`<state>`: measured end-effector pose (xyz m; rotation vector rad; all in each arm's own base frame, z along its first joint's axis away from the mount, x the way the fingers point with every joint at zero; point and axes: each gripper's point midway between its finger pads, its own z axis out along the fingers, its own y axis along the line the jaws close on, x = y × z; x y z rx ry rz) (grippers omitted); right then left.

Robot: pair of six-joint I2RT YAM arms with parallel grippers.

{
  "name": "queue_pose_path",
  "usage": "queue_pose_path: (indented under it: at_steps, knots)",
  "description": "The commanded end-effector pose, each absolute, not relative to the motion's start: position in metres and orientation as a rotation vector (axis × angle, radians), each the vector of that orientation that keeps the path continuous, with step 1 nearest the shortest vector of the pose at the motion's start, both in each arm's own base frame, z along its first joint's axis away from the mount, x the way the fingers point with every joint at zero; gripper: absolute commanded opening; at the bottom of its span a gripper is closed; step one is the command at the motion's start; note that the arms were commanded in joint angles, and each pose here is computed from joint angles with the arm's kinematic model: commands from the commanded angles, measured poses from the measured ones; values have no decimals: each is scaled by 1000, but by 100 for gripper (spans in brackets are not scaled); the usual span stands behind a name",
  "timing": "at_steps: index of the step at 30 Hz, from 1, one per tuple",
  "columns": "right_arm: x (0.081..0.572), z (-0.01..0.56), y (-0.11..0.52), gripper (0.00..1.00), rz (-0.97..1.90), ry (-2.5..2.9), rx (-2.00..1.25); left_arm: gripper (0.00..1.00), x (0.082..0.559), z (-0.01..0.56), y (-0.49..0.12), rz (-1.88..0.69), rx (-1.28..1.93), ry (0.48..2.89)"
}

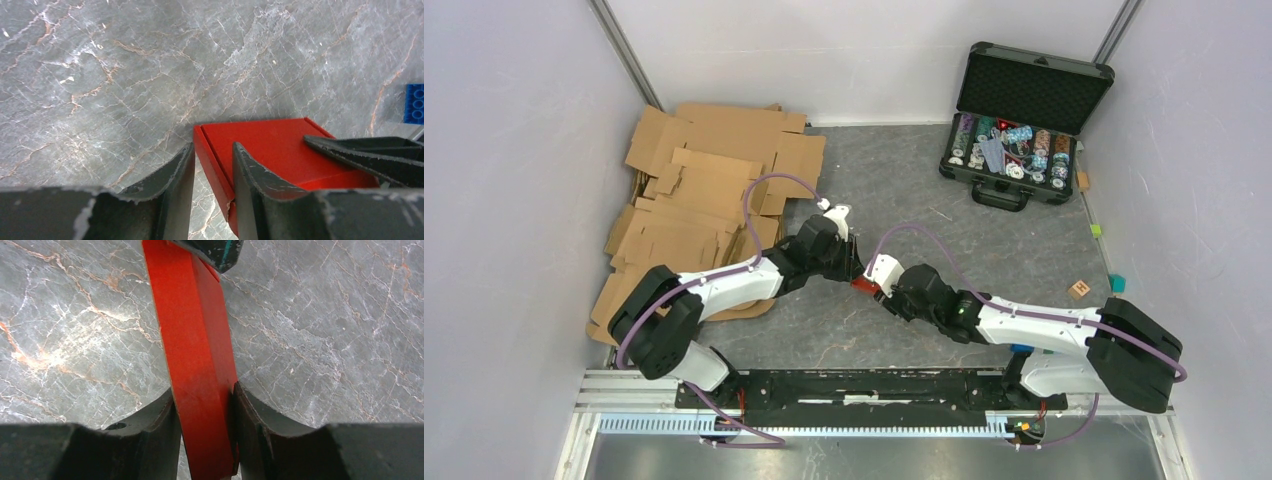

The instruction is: Fold the paper box

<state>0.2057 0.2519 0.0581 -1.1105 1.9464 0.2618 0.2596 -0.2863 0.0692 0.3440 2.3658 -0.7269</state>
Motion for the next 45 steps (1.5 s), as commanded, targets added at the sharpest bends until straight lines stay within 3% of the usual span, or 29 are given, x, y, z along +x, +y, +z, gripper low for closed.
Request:
queue_pose_path:
  at_steps: [1, 9, 14, 20, 30, 38, 45]
  knots:
    - [211, 63, 254, 42, 296, 1951, -1059, 42, 259, 66, -277, -674, 312, 2401]
    - [208, 60, 255, 39, 371, 1968, -1076, 57, 273, 106, -272, -672, 369, 2322]
    - [207, 56, 253, 37, 379, 1988, -1106, 63, 264, 152, -287, -906, 579, 2151]
    - [204, 60, 253, 31, 412, 1989, -1132, 84, 247, 186, -306, -1044, 852, 1908]
    - [187, 85, 265, 21, 558, 1905, -1163, 81, 217, 177, -323, -1206, 1306, 1773]
    - [180, 97, 268, 19, 618, 1861, -1167, 75, 179, 159, -315, -1335, 1559, 1583]
    - [174, 102, 271, 19, 660, 1856, -1190, 69, 166, 120, -323, -1251, 1699, 1755]
